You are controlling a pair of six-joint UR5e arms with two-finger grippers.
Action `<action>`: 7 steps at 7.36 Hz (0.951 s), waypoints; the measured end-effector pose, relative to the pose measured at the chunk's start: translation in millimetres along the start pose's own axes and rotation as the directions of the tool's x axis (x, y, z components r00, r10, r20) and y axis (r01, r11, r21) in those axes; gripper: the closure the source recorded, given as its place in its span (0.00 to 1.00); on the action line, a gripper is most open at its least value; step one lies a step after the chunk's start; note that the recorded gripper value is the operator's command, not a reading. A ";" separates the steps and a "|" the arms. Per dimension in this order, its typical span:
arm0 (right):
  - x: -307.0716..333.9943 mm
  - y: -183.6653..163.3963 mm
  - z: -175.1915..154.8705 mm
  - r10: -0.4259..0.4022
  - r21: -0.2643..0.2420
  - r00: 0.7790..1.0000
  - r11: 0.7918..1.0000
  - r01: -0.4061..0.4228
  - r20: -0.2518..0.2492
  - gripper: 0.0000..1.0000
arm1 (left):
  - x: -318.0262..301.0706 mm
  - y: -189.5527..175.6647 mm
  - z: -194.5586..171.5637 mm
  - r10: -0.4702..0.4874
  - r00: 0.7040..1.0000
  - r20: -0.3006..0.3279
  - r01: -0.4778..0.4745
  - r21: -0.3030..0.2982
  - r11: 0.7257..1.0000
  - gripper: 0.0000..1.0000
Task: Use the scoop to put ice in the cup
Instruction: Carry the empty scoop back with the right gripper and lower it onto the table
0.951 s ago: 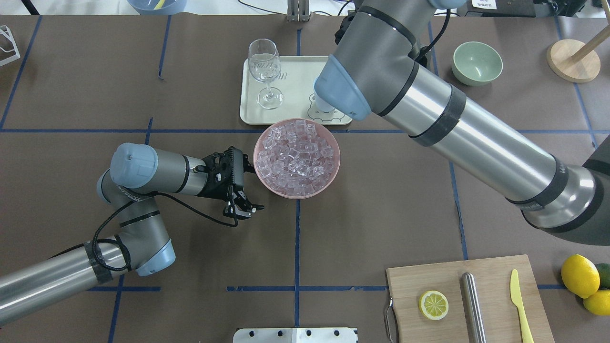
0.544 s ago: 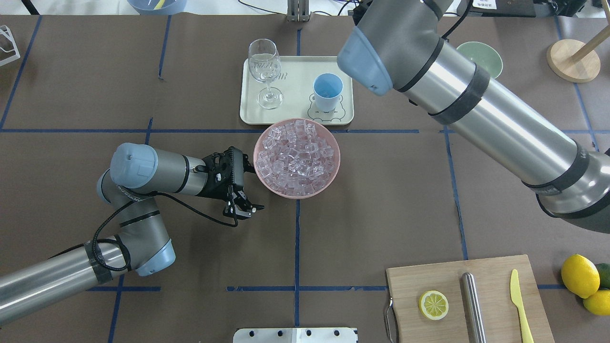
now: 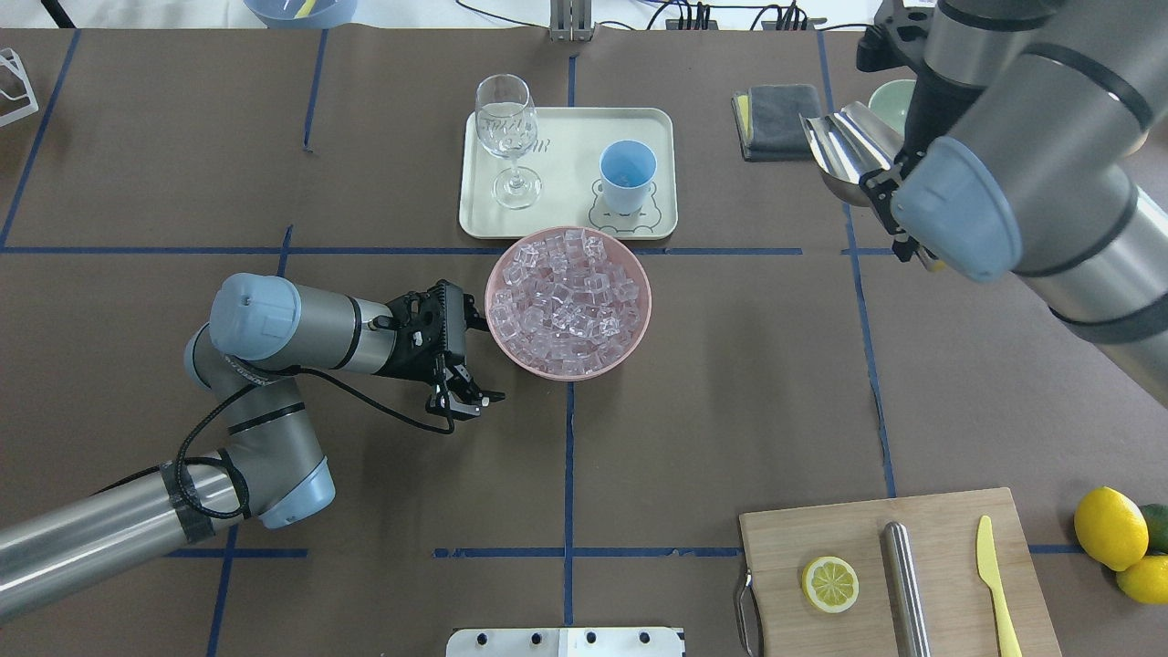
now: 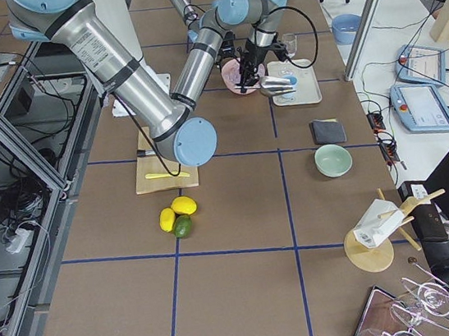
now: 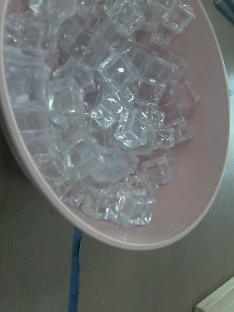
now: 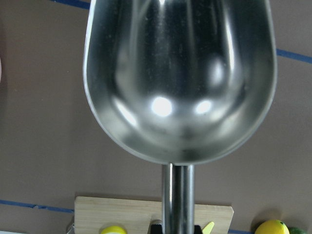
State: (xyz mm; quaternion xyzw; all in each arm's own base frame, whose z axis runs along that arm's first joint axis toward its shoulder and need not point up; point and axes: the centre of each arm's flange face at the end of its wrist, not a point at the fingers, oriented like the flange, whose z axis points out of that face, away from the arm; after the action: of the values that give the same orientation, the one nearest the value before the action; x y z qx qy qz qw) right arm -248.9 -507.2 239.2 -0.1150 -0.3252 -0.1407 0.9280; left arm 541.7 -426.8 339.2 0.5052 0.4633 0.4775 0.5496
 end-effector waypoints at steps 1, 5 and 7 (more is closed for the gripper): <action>17.9 22.3 12.5 0.025 0.016 1.000 1.000 -0.025 0.010 1.00 | -1.3 0.7 -1.1 -0.001 1.000 0.002 0.001 0.000 1.000 0.00; 82.5 78.2 95.4 0.133 0.105 0.987 0.984 -0.142 0.087 1.00 | -2.9 0.4 -2.4 -0.001 1.000 0.005 0.001 0.003 1.000 0.00; 95.8 103.8 153.6 0.164 0.141 0.974 0.973 -0.185 0.154 1.00 | -2.5 0.2 -2.1 -0.001 1.000 0.004 0.001 0.003 1.000 0.00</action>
State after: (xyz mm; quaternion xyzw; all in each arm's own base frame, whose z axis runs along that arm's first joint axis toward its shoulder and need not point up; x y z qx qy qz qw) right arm -230.0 -381.2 404.5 -0.0808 -0.3886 -0.0244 0.9176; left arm 539.3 -429.0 339.4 0.5069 0.4629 0.4756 0.5501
